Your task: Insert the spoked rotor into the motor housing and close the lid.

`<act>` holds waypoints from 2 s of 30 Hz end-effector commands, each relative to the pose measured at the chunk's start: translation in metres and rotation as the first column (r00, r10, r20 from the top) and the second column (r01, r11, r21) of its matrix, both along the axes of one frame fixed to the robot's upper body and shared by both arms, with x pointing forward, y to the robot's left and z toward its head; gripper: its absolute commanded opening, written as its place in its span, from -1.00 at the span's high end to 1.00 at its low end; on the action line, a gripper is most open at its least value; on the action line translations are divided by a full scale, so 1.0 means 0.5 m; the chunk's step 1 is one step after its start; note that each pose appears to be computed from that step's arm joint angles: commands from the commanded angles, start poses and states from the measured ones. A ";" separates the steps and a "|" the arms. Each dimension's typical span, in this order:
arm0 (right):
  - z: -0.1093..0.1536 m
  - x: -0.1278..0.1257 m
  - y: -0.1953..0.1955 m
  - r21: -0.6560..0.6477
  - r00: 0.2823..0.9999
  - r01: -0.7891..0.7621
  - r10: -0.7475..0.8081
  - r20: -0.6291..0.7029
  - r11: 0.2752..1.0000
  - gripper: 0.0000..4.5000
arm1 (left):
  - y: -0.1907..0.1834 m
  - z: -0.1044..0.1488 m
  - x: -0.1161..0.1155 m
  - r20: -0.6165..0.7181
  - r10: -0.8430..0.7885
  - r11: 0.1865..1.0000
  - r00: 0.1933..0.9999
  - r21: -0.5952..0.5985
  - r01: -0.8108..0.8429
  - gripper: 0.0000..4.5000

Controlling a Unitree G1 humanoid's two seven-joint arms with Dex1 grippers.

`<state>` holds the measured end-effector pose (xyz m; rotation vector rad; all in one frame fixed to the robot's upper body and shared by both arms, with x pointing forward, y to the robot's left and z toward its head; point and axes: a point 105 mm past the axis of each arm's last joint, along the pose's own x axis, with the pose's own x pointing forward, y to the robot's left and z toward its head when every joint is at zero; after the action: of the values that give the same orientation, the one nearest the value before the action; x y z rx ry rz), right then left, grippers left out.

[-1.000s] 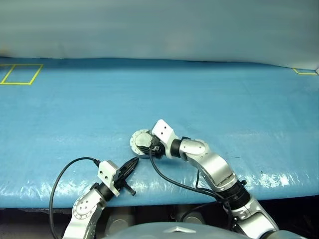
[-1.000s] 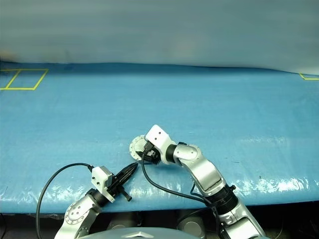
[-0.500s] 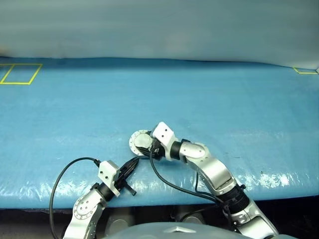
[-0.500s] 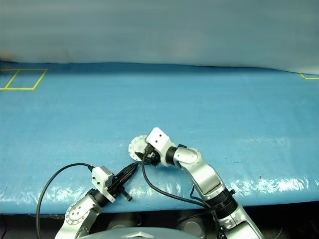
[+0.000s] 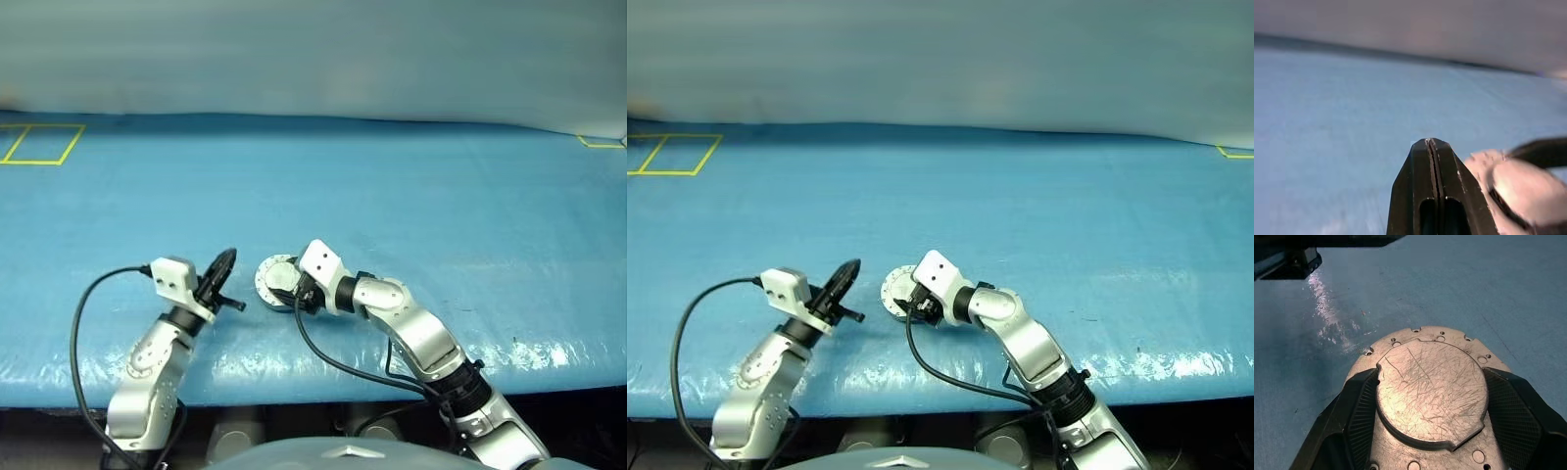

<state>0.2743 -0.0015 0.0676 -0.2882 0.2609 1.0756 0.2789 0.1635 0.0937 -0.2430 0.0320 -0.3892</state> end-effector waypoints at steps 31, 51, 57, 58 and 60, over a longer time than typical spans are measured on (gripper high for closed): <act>-0.083 -0.022 -0.024 -0.103 0.982 0.040 -0.058 -0.178 0.994 -0.34 | -0.036 -0.053 0.028 -0.542 -0.452 0.795 0.708 0.116 0.595 1.00; -0.087 -0.036 -0.055 -0.101 0.976 0.047 -0.067 -0.209 0.994 -0.99 | -0.054 -0.085 0.011 -0.602 -0.475 0.753 0.641 0.099 0.651 1.00; -0.058 -0.052 -0.102 -0.003 0.965 0.104 -0.102 -0.242 0.995 -0.99 | -0.046 -0.087 0.008 -0.608 -0.464 0.755 0.645 0.109 0.646 1.00; -0.047 -0.056 -0.108 0.034 0.962 0.114 -0.102 -0.252 0.993 -0.99 | -0.046 -0.087 0.007 -0.609 -0.464 0.755 0.644 0.109 0.647 1.00; -0.026 -0.064 -0.120 0.116 0.954 0.147 -0.110 -0.278 0.982 -0.99 | -0.046 -0.088 0.006 -0.610 -0.463 0.755 0.643 0.110 0.647 1.00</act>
<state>0.2465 -0.0594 0.0463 -0.0773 0.4531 0.9850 0.2913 0.1368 0.0685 -0.0023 0.6753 -0.9488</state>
